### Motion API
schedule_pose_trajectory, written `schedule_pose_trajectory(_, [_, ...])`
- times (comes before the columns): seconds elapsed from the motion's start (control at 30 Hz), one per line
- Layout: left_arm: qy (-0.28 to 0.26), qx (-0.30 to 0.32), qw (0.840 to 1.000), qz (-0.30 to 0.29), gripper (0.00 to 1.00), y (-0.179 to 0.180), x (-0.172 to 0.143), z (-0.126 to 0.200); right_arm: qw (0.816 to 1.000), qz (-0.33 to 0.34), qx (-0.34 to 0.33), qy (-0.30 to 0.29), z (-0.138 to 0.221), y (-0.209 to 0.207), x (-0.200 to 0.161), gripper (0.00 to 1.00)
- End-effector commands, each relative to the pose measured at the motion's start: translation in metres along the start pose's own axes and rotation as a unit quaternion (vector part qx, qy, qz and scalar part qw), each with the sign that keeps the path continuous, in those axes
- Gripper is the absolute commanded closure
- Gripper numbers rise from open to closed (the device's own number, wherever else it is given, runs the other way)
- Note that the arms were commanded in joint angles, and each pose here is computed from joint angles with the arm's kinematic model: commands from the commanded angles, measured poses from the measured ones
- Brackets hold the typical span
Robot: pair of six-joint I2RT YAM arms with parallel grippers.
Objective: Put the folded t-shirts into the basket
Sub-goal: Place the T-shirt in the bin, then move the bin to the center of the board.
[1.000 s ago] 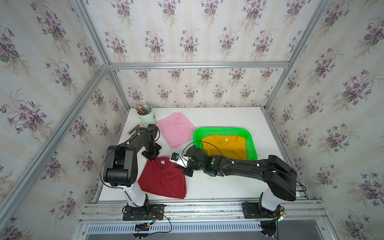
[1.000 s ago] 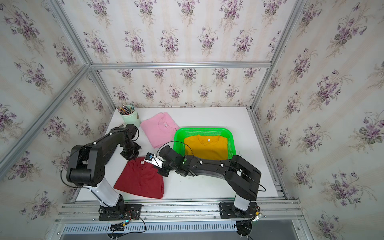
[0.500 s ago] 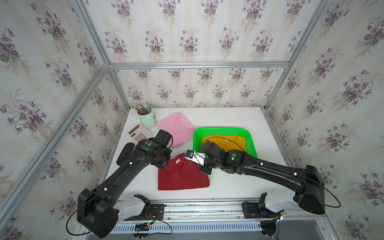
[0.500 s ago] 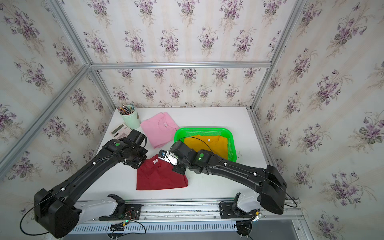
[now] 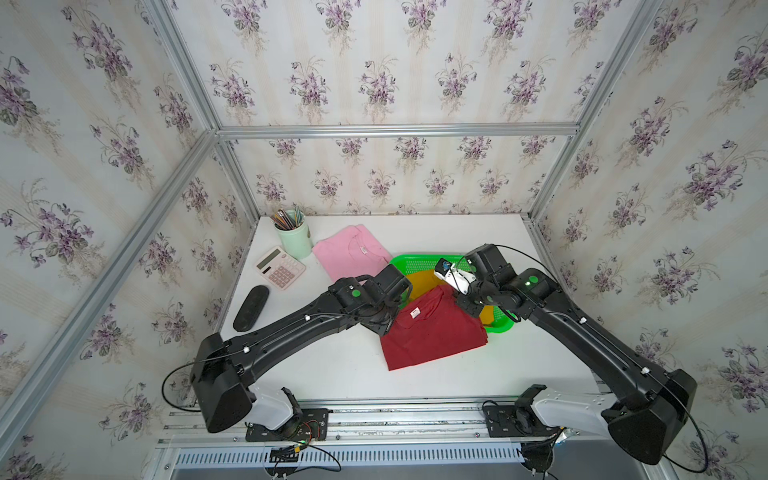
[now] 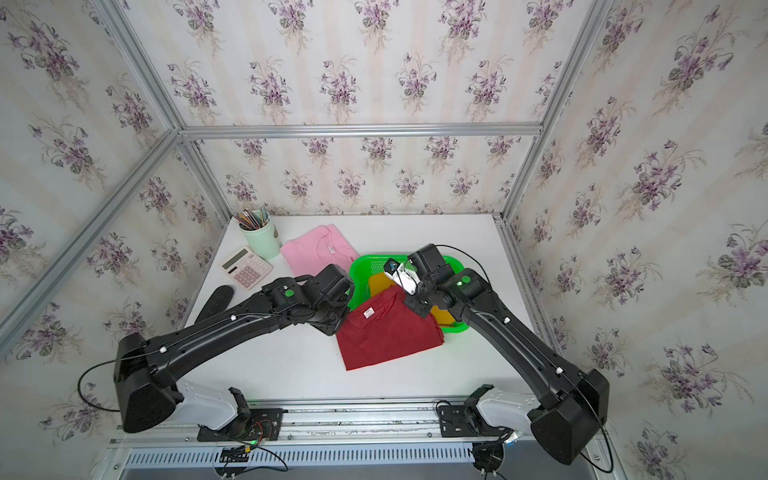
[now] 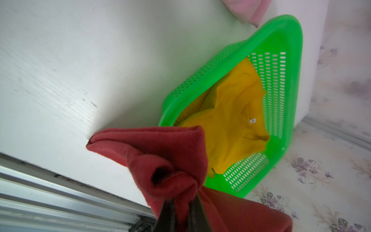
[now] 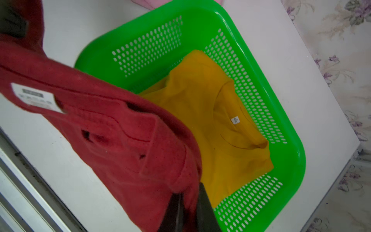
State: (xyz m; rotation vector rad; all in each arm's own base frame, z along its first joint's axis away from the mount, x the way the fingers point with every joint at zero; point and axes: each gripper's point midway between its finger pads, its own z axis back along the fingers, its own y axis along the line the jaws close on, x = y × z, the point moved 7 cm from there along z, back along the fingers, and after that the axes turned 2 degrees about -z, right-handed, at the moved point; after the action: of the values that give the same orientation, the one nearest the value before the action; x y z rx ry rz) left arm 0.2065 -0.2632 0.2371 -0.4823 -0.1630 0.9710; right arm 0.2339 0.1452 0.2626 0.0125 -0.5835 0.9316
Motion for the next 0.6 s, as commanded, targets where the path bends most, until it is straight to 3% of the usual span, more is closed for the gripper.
schedule_pose_trajectory(0.0, [-0.009, -0.036, 0.999, 0.019, 1.0, -0.032, -0.008, -0.007, 0.999, -0.024, -0.033, 0.007, -0.004, -0.028, -0.006, 1.0])
schedule_pose_trajectory(0.33, [-0.048, -0.014, 0.999, -0.009, 1.0, -0.09, -0.014, -0.063, 0.981, -0.095, -0.165, -0.032, -0.032, -0.084, -0.023, 1.0])
schedule_pose_trajectory(0.57, [-0.055, 0.089, 0.994, 0.025, 1.0, -0.064, -0.002, -0.125, 0.985, -0.116, -0.125, 0.001, -0.073, -0.088, -0.046, 1.0])
